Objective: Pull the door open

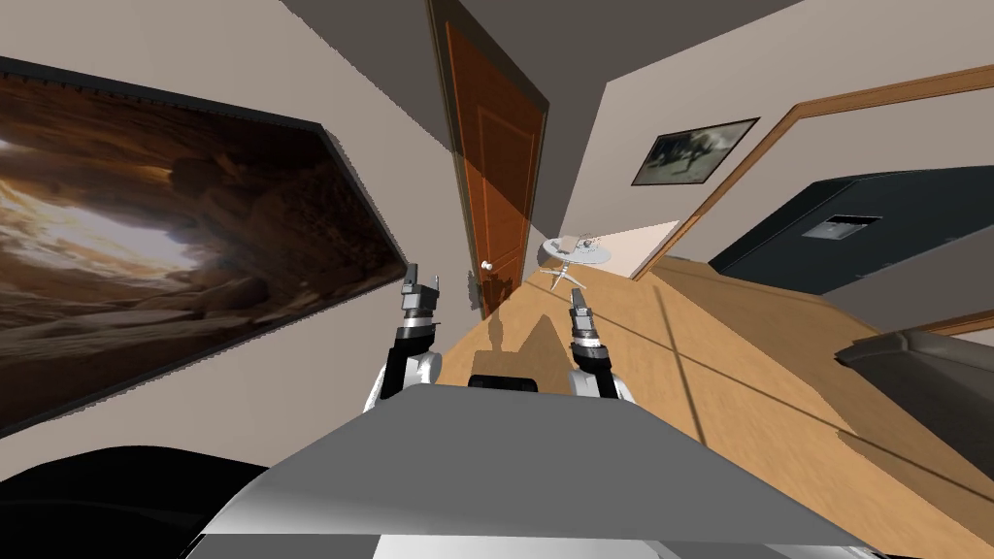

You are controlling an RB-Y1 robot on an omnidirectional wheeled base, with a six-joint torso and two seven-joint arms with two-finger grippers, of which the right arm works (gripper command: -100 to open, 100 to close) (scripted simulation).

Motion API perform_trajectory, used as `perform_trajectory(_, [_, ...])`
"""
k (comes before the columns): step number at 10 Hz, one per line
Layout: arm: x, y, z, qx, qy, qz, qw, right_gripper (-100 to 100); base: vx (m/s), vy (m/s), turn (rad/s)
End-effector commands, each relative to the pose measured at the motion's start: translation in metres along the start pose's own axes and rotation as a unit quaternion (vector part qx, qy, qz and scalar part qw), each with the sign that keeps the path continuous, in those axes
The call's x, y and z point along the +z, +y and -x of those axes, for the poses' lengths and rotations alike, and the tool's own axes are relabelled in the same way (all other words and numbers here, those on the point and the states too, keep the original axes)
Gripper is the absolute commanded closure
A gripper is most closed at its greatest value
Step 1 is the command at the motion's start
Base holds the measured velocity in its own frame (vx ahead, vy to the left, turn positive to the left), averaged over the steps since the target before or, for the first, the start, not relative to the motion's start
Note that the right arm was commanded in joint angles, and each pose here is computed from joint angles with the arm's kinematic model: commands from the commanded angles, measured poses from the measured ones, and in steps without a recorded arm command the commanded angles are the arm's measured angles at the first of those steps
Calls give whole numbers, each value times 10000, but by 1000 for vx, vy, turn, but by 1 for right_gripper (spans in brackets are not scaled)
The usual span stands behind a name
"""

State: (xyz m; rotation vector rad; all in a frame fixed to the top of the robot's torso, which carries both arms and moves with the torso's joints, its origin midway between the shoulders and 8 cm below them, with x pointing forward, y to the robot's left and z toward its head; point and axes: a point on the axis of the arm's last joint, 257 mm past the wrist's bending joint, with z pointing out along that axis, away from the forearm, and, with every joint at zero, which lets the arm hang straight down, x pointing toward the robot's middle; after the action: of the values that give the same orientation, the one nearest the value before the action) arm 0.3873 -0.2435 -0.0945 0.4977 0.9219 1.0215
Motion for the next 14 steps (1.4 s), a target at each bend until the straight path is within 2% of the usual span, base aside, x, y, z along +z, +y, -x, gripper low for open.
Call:
perform_trajectory(1, [-19, -56, -92, -169, 113, -31, 9998, -100, 84, -37, 41])
perform_trajectory(2, [-51, -134, -203, -364, 255, -67, 9990, -100, 114, -69, 60])
perform_trajectory(5, [-107, -252, -378, -664, 478, -113, 9966, -100, 131, -65, 45])
perform_trajectory(8, [-173, -368, -556, -965, 710, -144, 9927, -100, 89, -55, 44])
perform_trajectory(11, [-248, -480, -738, -1264, 949, -160, 9873, -100, 88, -38, 40])
perform_trajectory(14, [-332, -588, -920, -1558, 1193, -159, 9804, -100, 92, -55, 50])
